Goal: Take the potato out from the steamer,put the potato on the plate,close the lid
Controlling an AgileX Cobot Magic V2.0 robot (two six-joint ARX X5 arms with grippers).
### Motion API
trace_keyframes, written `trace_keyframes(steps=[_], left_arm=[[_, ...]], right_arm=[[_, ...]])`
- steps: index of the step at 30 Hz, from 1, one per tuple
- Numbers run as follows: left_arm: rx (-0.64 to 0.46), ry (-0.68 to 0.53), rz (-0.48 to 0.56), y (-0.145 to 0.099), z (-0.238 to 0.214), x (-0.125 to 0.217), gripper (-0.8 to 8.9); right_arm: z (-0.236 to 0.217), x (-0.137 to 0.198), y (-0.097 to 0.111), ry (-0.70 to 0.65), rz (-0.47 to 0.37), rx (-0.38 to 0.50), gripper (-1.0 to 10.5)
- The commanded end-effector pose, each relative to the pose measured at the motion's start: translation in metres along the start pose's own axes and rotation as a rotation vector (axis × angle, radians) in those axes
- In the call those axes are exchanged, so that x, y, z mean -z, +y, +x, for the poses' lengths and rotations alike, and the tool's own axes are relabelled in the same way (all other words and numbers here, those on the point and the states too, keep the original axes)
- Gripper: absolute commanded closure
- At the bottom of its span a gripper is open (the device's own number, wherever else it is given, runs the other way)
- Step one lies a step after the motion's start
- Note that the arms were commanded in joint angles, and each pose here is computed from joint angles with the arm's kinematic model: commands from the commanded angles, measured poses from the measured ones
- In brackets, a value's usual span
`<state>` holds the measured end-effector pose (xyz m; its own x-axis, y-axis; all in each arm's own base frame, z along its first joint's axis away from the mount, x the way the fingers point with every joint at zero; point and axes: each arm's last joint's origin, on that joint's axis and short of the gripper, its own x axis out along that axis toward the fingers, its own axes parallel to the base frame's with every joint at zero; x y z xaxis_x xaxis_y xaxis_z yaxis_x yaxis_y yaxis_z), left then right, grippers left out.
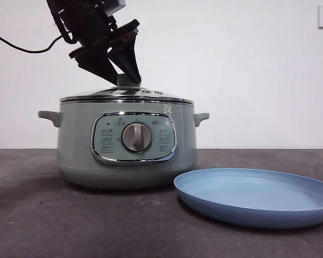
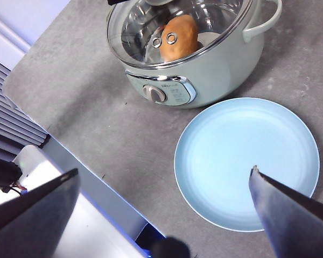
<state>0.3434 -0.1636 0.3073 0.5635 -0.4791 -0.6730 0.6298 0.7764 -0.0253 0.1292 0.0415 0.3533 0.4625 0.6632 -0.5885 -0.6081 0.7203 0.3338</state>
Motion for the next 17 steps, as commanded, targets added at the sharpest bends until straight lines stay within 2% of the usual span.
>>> trace_keyframes(steps=[1, 3, 17], left_arm=[[0.011, -0.009, 0.012, -0.001, 0.004, 0.000, 7.30], [0.010, -0.015, 0.011, -0.001, 0.004, -0.001, 8.32], [0.001, -0.071, 0.015, -0.002, -0.013, -0.008, 8.22]], right_arm=[[0.000, -0.001, 0.000, -0.006, -0.006, 0.002, 3.8], [0.000, -0.001, 0.000, -0.006, -0.006, 0.003, 3.8], [0.000, -0.001, 0.000, -0.008, -0.005, 0.003, 3.8]])
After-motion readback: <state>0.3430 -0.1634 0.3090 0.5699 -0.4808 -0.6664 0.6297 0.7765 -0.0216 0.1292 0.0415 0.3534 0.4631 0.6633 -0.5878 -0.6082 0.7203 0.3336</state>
